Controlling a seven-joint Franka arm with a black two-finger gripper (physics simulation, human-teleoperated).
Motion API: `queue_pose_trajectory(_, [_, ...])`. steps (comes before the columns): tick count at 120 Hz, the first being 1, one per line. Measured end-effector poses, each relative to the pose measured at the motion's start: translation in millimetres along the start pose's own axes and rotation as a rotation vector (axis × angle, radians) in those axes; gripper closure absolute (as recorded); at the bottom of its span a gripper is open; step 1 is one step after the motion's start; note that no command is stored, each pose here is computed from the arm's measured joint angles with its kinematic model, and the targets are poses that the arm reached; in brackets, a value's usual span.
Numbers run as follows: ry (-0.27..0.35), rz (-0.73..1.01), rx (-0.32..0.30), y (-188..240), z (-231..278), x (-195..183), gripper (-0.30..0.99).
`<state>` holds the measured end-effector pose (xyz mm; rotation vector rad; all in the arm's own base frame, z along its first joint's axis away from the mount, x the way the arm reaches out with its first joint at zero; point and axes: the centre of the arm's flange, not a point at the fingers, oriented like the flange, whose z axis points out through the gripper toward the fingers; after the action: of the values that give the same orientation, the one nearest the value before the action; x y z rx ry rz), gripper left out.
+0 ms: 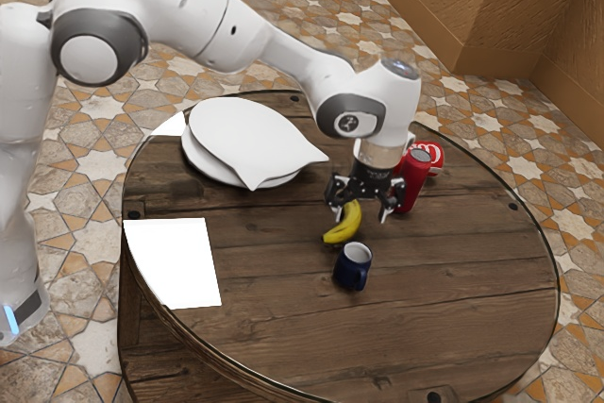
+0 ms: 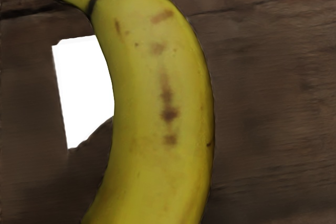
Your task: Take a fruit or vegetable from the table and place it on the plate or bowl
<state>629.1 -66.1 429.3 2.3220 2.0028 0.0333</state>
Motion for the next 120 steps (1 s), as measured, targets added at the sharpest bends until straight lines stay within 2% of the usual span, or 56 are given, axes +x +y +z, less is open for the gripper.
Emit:
queue_pose_trajectory(58, [0.005,-0.027,0.021,3.0,22.8,11.7,0.01])
queue_pose_trajectory(86, [0.005,-0.025,0.030,1.9,23.6,16.3,0.43])
queue_pose_trajectory(120, [0.005,-0.008,0.027,1.5,16.5,21.0,0.52])
